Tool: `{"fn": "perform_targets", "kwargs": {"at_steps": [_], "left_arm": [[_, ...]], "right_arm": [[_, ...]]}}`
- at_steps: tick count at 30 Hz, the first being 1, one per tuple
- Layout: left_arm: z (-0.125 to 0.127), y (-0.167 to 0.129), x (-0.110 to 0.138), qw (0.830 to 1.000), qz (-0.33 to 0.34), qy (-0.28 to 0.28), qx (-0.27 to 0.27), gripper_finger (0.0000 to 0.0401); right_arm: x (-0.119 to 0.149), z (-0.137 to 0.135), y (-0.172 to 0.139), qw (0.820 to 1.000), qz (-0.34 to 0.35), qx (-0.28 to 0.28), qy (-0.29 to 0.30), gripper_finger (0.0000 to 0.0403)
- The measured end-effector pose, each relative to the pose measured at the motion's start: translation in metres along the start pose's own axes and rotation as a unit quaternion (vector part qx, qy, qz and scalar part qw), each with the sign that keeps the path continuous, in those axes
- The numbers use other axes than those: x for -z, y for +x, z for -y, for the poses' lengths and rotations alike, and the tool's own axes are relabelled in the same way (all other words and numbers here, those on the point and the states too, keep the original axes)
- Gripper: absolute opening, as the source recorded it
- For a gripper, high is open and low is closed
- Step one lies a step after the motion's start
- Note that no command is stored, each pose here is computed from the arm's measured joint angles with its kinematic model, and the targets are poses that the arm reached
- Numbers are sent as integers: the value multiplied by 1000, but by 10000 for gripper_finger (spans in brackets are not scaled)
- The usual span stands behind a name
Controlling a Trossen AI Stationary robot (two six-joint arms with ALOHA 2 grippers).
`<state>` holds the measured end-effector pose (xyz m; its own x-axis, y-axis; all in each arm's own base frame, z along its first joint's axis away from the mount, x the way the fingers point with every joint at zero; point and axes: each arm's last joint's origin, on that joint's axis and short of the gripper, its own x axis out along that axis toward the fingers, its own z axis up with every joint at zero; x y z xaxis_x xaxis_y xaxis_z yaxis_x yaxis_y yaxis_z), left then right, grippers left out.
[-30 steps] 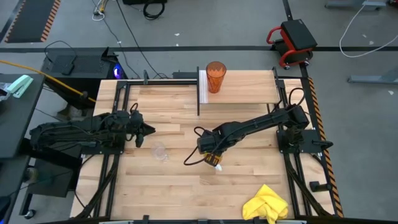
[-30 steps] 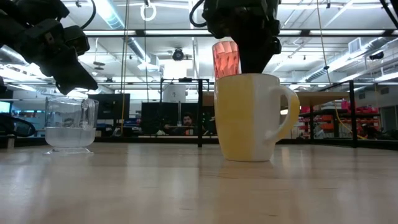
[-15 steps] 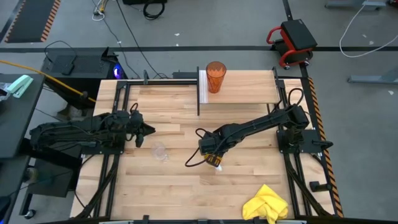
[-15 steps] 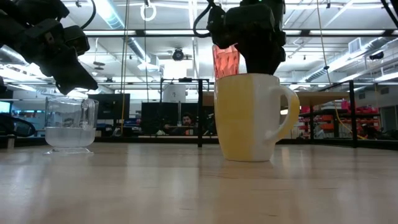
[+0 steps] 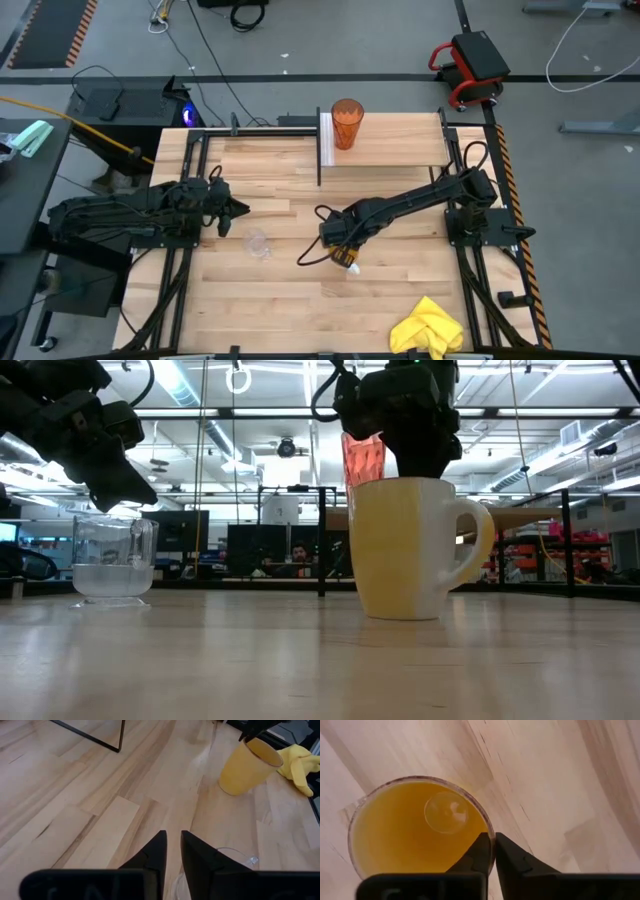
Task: Stack small to large cups/mugs on shelf
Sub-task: Put the yellow mug on the shelf
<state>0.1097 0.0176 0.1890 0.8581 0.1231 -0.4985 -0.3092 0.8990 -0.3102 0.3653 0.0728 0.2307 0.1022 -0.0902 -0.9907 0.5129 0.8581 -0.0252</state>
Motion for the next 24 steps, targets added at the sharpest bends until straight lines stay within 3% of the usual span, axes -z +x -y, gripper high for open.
{"fn": "perform_targets", "kwargs": {"at_steps": [12, 24], "left_arm": [[0, 0, 0, 1000, 0, 0, 0, 68], [0, 0, 0, 1000, 0, 0, 0, 60]], "right_arm": [[2, 2, -13, 999, -36, 1, -3, 8], [-10, 10, -75, 999, 26, 43, 8, 7]]}}
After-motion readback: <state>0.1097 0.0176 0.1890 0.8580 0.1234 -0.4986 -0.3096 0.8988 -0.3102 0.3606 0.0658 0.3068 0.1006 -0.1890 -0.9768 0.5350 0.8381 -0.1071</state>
